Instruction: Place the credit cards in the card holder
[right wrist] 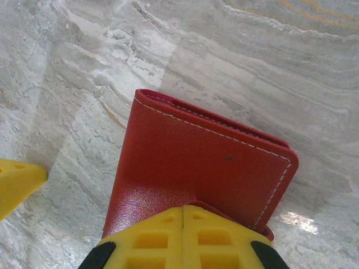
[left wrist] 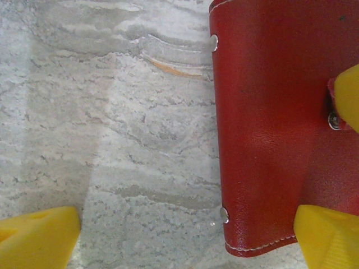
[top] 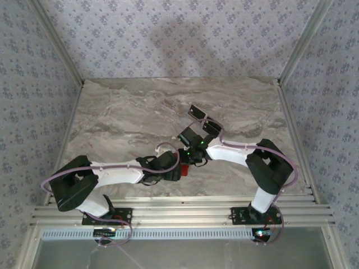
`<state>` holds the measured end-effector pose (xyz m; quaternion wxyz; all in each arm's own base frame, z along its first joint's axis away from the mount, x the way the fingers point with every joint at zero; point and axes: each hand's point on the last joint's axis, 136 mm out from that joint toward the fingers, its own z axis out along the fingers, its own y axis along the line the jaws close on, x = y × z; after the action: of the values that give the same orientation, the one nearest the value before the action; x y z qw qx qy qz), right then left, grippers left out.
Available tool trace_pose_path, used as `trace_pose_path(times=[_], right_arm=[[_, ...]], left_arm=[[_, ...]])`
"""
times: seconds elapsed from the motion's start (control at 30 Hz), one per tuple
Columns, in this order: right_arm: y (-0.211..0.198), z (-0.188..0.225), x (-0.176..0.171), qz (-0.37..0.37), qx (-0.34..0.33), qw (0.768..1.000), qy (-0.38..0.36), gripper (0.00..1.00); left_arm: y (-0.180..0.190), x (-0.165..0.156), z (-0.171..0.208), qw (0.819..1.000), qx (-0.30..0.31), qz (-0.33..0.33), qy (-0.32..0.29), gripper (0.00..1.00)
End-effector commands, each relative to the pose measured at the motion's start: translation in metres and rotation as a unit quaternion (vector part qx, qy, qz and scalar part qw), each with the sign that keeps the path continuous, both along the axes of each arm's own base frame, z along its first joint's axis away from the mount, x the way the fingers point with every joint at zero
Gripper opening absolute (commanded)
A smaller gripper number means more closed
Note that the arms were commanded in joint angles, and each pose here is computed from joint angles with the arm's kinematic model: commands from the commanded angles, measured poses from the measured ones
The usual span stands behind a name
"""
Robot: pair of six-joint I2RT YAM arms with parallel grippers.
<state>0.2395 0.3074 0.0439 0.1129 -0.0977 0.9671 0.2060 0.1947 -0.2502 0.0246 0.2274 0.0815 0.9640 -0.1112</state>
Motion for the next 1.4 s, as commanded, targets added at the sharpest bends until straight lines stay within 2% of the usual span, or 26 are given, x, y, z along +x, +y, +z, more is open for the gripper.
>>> trace_pose_path(times=[0.0, 0.23, 0.97, 1.37], right_arm=[[0.007, 0.004, -0.003, 0.002, 0.007, 1.0, 0.004, 0.0], [0.008, 0.009, -0.007, 0.006, 0.007, 1.0, 0.0, 0.0], [-0.024, -0.028, -0.008, -0.022, -0.027, 0.999, 0.023, 0.0], [-0.05, -0.051, -0.022, -0.04, -0.05, 0.997, 0.039, 0.0]], left_arm=[[-0.009, -0.002, -0.01, 1.0, -0.016, -0.005, 0.008, 0.99], [-0.009, -0.002, -0.01, 1.0, -0.016, -0.005, 0.008, 0.99], [-0.008, -0.002, -0.01, 1.0, -0.014, -0.002, 0.008, 0.99], [0.004, 0.001, 0.0, 1.0, -0.018, 0.02, -0.013, 0.99]])
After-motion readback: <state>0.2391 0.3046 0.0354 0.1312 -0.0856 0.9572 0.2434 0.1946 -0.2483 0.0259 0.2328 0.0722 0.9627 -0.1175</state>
